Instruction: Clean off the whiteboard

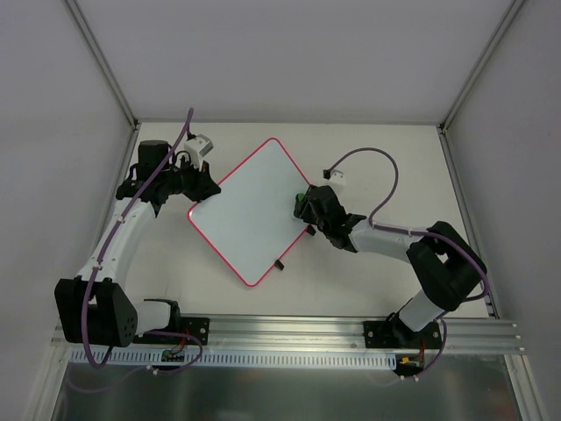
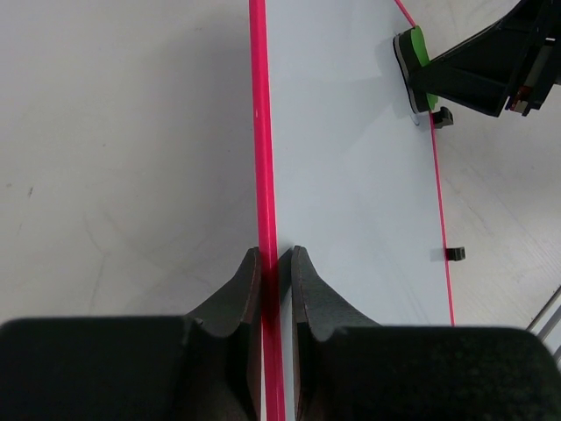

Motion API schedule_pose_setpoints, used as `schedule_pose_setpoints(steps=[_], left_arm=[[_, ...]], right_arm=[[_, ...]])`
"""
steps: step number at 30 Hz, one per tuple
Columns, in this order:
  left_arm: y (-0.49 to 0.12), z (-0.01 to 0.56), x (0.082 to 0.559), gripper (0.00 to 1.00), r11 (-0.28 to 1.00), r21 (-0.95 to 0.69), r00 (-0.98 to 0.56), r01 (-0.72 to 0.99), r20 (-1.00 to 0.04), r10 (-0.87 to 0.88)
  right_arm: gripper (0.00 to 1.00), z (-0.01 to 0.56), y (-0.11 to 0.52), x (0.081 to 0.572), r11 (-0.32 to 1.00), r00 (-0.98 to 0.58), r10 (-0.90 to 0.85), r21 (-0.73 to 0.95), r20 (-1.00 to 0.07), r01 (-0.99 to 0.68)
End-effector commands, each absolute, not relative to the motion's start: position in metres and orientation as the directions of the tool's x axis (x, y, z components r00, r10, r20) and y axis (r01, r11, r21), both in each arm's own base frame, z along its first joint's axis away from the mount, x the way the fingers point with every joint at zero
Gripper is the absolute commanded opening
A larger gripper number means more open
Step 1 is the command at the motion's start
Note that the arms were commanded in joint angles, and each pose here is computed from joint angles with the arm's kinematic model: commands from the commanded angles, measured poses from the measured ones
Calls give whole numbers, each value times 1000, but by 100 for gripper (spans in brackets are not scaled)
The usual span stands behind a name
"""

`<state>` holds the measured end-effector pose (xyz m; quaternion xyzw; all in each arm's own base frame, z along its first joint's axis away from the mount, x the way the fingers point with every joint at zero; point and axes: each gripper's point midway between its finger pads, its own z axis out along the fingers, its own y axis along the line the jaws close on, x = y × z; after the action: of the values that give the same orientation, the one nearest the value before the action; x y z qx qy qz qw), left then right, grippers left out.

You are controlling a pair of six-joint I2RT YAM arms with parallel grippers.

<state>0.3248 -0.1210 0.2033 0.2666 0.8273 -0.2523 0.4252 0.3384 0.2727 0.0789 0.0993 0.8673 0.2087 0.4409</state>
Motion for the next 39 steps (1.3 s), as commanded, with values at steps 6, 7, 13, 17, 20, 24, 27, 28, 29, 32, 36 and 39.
schedule_pose_setpoints(steps=[6,7,13,17,20,24,27,28,29,32,36,39], left_arm=[[-126,206,318,0,685,-125,-428,718,-855,293],[-126,207,319,0,685,-123,-426,718,-856,293],[-125,209,321,0,691,-124,-429,713,-856,289],[-125,209,320,0,690,-118,-425,714,-856,293],[-125,210,319,0,690,-120,-425,714,-857,291],[-125,210,318,0,688,-117,-421,717,-858,293],[-125,211,318,0,687,-115,-418,718,-860,293],[-125,210,318,0,687,-116,-419,718,-859,293],[-125,211,318,0,688,-115,-418,717,-860,293],[-126,212,317,0,683,-116,-416,721,-861,293],[-128,210,315,0,672,-126,-418,730,-861,292],[-129,211,314,0,666,-127,-412,735,-863,291]], right_arm=[[0,80,300,326,915,-659,253,396,-708,-74],[0,86,310,321,912,-660,235,396,-713,-103],[0,88,334,298,904,-697,202,405,-688,-137],[0,67,311,295,924,-708,217,376,-672,-73],[0,49,291,298,926,-728,255,377,-636,-4],[0,29,258,298,938,-732,276,342,-623,63],[0,25,245,301,939,-728,290,332,-621,91],[0,23,242,300,940,-730,289,327,-620,95],[0,23,241,300,941,-730,290,325,-619,97],[0,24,244,302,943,-732,278,323,-622,83],[0,58,266,318,930,-710,259,368,-655,0],[0,96,288,334,909,-684,261,411,-682,-63]])
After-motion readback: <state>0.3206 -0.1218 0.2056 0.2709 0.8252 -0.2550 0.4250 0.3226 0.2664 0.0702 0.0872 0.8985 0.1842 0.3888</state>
